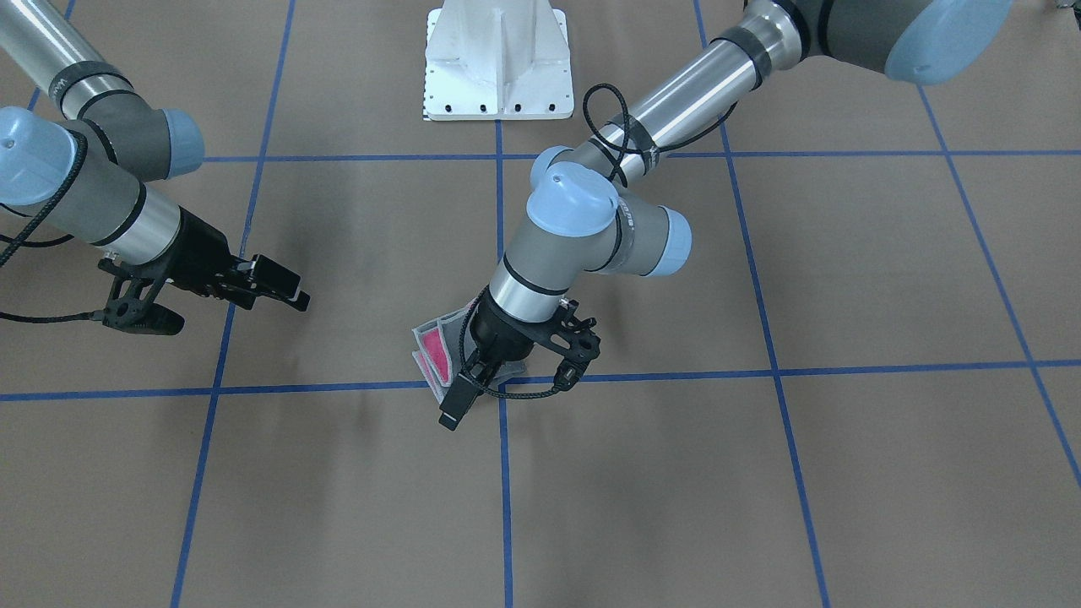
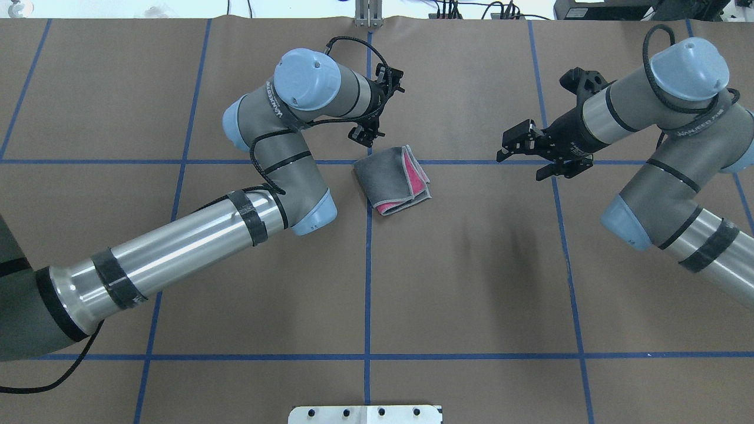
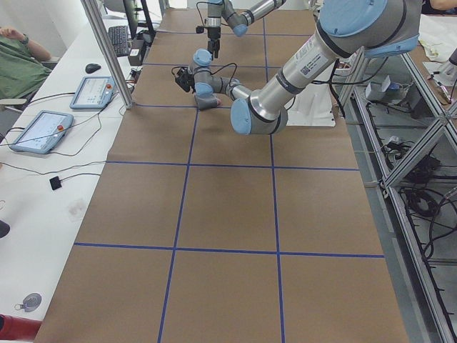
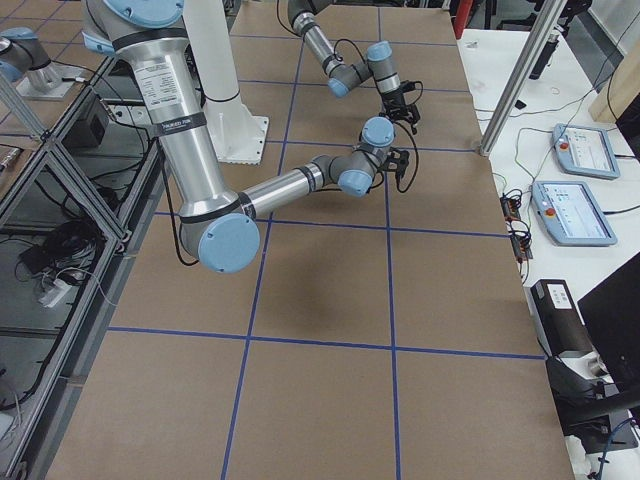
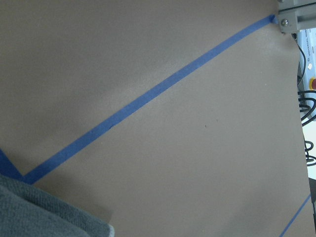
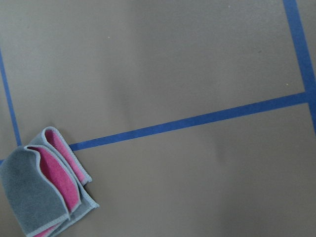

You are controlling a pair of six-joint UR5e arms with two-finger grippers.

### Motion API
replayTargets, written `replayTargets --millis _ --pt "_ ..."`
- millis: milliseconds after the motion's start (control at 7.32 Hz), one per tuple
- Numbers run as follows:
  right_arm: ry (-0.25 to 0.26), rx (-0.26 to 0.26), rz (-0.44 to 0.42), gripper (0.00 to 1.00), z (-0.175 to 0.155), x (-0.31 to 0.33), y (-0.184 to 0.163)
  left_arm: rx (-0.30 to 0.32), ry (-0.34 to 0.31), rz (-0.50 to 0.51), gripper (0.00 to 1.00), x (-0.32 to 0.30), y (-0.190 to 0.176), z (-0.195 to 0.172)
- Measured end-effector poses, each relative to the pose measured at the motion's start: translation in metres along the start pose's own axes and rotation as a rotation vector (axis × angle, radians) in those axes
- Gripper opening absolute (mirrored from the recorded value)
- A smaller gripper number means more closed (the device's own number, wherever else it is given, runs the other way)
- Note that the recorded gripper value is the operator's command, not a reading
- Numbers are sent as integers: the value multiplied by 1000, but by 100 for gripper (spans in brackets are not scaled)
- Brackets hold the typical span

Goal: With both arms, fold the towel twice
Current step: 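Raise the left gripper away while moving the right gripper onto the folded towel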

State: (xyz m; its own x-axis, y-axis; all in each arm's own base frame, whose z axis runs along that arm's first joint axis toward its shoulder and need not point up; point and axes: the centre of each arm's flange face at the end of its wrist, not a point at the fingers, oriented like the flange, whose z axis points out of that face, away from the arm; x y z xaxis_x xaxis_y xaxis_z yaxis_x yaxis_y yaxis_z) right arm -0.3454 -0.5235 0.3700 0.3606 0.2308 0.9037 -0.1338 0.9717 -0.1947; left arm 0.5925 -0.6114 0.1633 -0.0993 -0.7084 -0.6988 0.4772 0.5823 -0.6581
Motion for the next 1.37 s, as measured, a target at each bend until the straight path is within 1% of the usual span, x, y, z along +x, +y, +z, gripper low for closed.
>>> replayTargets --millis 137,273,410,546,683,820,956,1229,1366 --pt "-13 -9 7 99 7 -19 7 -13 -32 33 100 -4 -29 -7" --pt "-21 -13 2 98 18 -38 17 -33 -65 58 100 -10 -70 -21" --pt "-24 -2 -9 92 32 -56 29 -52 -96 92 100 -21 -111 -37" --pt "-21 24 -25 81 50 -72 39 -69 -120 130 100 -31 -143 -51" --pt "-15 49 -38 71 68 -87 45 -90 -137 157 100 -35 -164 -63" --pt "-8 61 -43 65 80 -96 47 -110 -146 166 100 -35 -177 -72" --pt "2 71 -44 62 90 -99 46 -124 -151 170 100 -37 -184 -78" --pt "15 84 -44 63 110 -113 43 -133 -153 171 100 -42 -189 -83" --pt "16 82 -48 63 117 -124 44 -132 -153 170 100 -43 -191 -84"
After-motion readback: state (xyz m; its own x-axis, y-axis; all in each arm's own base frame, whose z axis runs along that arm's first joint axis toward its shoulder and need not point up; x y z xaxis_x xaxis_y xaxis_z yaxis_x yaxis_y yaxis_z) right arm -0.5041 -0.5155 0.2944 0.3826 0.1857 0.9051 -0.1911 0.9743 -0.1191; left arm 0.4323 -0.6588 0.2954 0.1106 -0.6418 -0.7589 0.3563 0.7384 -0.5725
